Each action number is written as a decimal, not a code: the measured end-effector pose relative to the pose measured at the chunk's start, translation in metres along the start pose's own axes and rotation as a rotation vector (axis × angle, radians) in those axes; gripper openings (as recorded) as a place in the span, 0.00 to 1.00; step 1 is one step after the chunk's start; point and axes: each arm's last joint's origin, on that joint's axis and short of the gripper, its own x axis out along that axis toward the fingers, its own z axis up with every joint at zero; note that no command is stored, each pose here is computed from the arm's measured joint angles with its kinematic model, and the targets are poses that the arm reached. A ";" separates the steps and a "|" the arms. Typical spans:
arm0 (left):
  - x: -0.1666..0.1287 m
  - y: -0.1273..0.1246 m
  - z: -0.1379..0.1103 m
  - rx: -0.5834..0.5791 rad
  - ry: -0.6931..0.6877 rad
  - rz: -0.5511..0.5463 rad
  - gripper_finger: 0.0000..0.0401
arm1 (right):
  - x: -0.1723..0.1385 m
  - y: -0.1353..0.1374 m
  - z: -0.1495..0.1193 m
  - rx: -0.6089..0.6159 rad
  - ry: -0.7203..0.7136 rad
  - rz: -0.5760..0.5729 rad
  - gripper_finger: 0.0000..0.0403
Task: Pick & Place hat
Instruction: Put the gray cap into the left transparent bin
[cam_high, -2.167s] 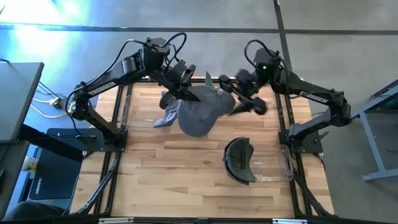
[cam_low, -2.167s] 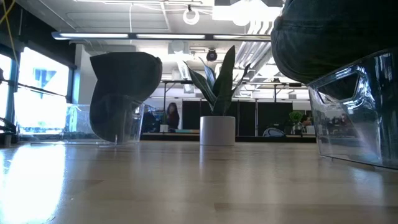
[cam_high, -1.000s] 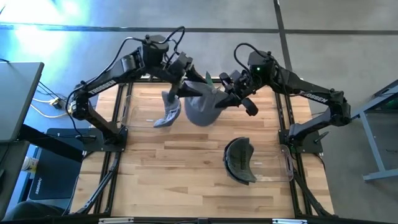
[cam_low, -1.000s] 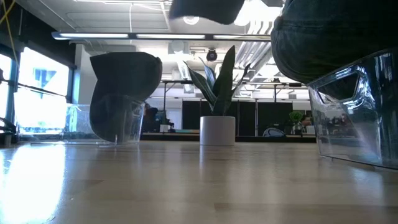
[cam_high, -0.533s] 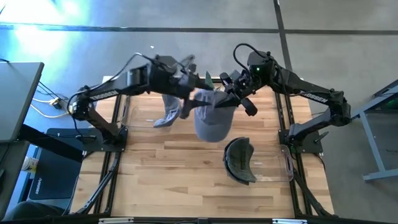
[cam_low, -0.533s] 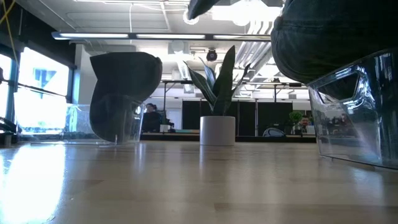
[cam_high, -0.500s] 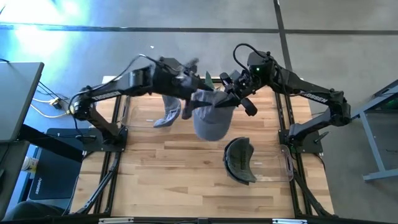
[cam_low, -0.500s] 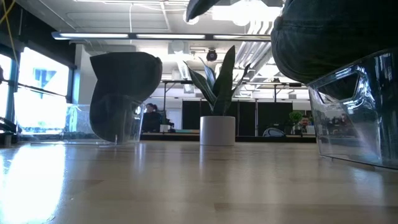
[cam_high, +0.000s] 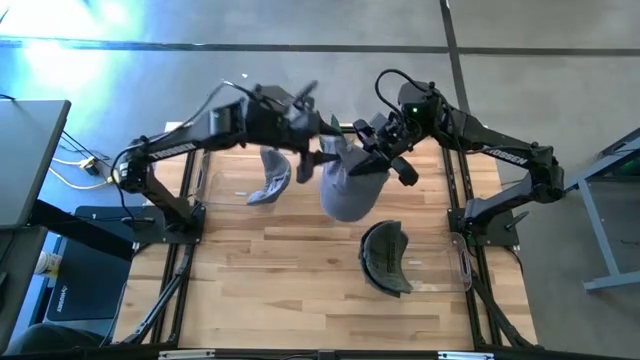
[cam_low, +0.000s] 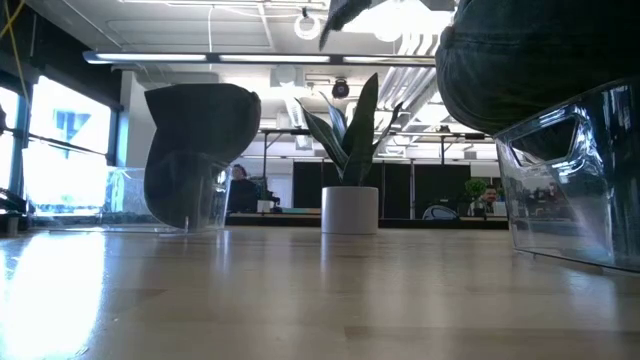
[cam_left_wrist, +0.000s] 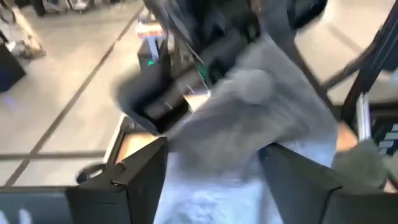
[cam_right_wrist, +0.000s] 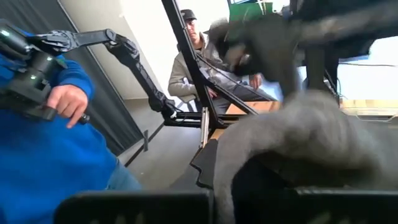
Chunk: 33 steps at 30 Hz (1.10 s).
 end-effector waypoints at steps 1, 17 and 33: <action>-0.002 0.003 0.001 -0.013 -0.015 -0.009 0.64 | 0.000 0.000 0.000 0.002 0.001 0.007 0.01; 0.033 0.021 -0.011 -0.090 -0.051 -0.232 0.85 | 0.000 0.003 -0.004 0.096 0.040 0.088 0.00; 0.015 0.005 -0.003 -0.219 -0.079 -0.858 0.61 | -0.012 0.015 -0.005 0.152 0.067 0.099 0.00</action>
